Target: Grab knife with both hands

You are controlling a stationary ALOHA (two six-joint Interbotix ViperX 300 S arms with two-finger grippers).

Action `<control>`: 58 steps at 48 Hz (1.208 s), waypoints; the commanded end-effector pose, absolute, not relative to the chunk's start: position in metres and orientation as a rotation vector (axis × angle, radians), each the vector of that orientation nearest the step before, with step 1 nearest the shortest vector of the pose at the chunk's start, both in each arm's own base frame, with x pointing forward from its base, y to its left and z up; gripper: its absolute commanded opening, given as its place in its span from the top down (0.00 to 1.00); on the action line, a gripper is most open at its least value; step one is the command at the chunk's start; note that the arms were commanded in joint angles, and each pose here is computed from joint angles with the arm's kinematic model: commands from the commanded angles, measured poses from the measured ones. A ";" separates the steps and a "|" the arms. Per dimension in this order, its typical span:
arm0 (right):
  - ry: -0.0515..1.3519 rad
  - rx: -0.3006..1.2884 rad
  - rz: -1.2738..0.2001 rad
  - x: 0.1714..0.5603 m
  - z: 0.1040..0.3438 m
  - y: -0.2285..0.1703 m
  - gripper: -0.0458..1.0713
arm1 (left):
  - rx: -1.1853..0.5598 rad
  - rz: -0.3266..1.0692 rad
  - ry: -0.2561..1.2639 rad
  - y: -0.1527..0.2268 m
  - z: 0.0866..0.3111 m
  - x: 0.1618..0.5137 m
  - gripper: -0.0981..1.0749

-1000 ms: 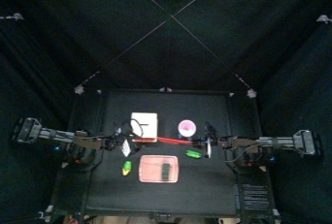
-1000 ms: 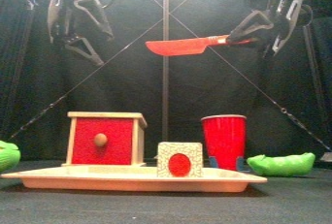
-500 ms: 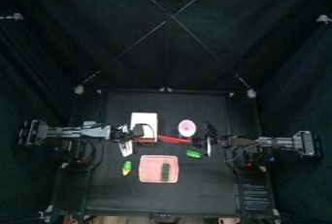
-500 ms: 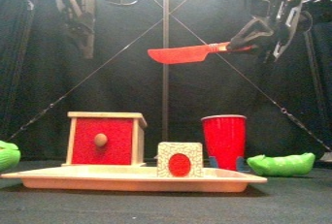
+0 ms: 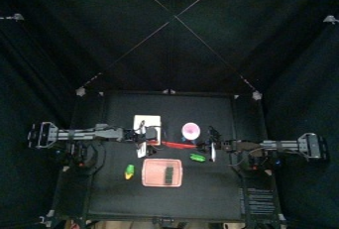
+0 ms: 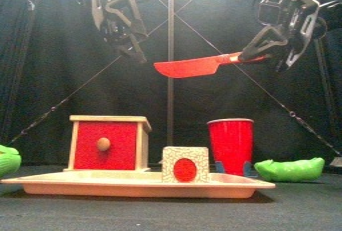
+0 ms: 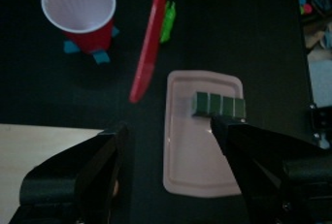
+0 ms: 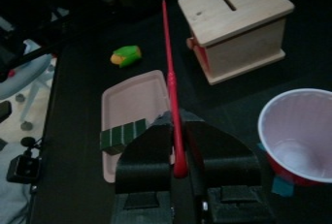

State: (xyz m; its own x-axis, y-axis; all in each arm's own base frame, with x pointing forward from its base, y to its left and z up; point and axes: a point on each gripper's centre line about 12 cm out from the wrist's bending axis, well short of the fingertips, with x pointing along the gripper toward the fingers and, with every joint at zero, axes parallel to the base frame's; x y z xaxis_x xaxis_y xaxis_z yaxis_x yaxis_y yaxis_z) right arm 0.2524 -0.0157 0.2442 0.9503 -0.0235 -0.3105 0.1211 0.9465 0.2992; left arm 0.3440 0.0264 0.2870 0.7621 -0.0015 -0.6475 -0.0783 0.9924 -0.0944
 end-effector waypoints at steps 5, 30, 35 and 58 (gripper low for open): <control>0.267 0.306 -0.028 0.256 0.254 -0.009 0.66 | -0.119 0.088 0.488 0.031 0.283 0.340 0.07; 0.205 0.268 0.030 0.260 0.268 -0.004 0.66 | 0.021 0.031 0.143 0.003 0.256 0.322 0.07; 0.207 0.269 0.031 0.260 0.267 -0.004 0.66 | 0.068 -0.008 0.103 -0.005 0.257 0.322 0.07; 0.169 0.252 0.077 0.265 0.272 0.001 0.66 | -0.067 -0.020 -0.001 -0.009 0.247 0.339 0.07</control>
